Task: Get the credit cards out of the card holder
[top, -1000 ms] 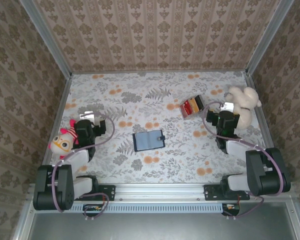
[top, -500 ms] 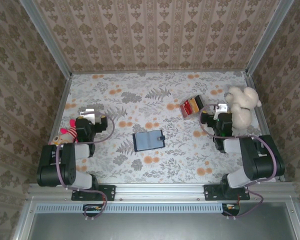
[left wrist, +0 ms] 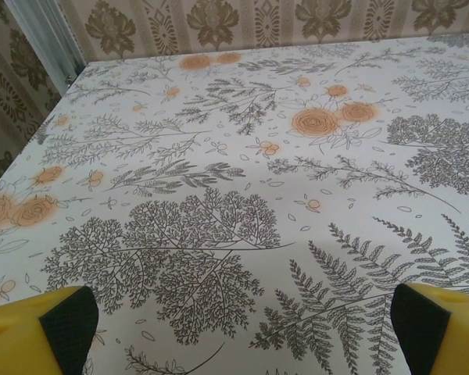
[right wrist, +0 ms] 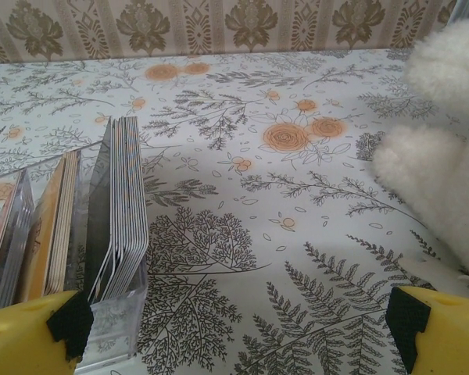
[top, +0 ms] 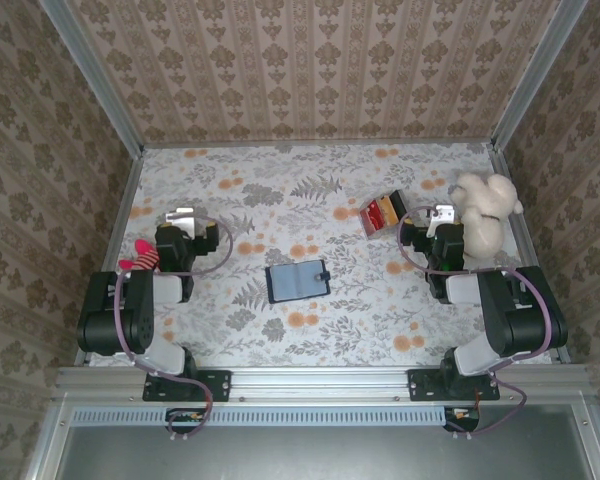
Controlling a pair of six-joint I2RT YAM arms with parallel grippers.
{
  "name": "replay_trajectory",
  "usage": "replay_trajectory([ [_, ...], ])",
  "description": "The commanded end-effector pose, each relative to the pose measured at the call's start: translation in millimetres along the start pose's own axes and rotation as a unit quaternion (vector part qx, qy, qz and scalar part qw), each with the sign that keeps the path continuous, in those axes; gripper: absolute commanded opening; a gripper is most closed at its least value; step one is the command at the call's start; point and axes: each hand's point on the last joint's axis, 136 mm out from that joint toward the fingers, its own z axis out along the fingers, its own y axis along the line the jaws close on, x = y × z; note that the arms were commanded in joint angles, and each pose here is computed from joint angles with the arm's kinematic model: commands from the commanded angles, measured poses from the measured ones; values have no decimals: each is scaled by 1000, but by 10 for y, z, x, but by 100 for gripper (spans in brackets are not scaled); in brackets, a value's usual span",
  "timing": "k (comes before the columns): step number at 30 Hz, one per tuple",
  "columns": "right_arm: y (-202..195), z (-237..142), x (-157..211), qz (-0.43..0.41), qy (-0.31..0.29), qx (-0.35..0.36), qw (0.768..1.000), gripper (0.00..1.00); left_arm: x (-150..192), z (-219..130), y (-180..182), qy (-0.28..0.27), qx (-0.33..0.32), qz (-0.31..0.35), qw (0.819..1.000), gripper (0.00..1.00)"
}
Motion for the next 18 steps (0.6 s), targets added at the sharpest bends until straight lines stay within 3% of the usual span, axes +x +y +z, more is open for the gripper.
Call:
replay_trajectory([
  [1, -5, 35, -60, 2, -6, 0, 1000, 100, -8, 26, 20, 5, -7, 11, 1000, 100],
  [18, 5, 28, -53, 1, -6, -3, 1000, 100, -4, 34, 14, 6, -5, 10, 1000, 100],
])
